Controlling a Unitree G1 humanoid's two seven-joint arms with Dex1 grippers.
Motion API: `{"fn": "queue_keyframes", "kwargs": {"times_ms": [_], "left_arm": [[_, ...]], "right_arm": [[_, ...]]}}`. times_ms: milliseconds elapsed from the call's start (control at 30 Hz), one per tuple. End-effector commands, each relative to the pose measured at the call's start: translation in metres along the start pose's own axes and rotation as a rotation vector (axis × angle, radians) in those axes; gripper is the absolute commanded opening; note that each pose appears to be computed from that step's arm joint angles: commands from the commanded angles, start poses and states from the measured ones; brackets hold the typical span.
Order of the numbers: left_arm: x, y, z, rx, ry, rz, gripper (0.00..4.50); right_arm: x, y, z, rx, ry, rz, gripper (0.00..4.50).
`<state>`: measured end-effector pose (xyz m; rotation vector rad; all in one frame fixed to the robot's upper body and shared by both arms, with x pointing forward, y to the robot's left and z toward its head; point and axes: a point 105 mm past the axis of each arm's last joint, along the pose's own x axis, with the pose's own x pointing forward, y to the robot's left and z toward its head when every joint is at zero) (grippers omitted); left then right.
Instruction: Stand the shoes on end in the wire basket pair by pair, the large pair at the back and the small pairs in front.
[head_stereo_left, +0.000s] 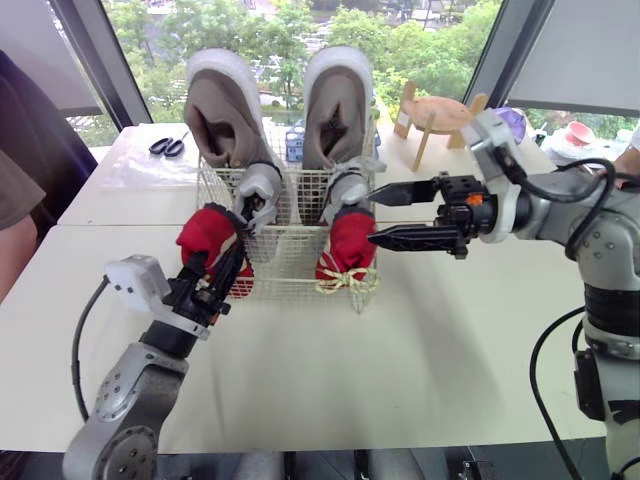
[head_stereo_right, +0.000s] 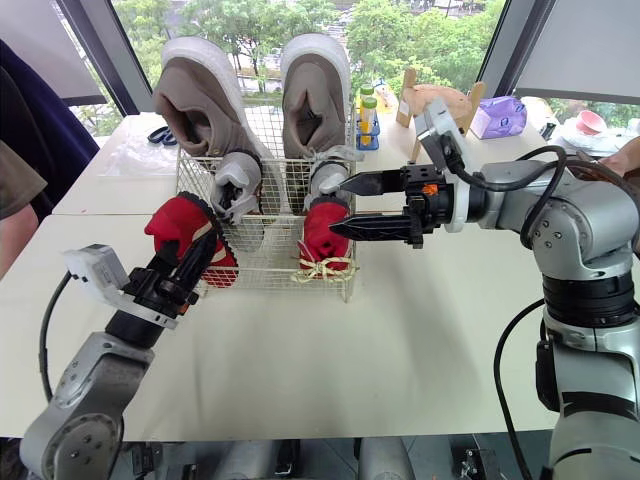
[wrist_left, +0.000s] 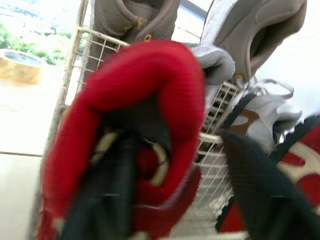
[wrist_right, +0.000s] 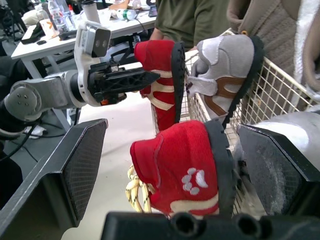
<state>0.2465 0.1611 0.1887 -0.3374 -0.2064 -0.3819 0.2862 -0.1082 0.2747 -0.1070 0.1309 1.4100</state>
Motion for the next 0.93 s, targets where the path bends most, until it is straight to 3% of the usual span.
{"fn": "queue_keyframes", "kwargs": {"times_ms": [33,300,433,567,933], "left_arm": [[-0.017,0.007,0.005,0.029,0.107,0.014,3.53],[-0.072,0.018,0.004,0.045,0.392,-0.028,3.53],[-0.096,0.037,-0.002,0.063,0.501,0.013,3.53],[-0.117,0.049,-0.014,0.084,0.616,0.022,3.53],[-0.112,0.057,-0.028,0.062,0.641,-0.018,3.53]], "right_arm": [[-0.012,0.004,0.006,-0.052,-0.001,-0.034,4.5],[-0.047,-0.007,-0.011,-0.011,0.068,-0.15,4.5],[-0.075,-0.017,-0.05,0.035,0.23,-0.268,4.5],[-0.076,-0.002,-0.083,0.144,0.262,-0.246,4.5],[-0.053,0.021,-0.125,0.26,0.252,-0.215,4.5]]}}
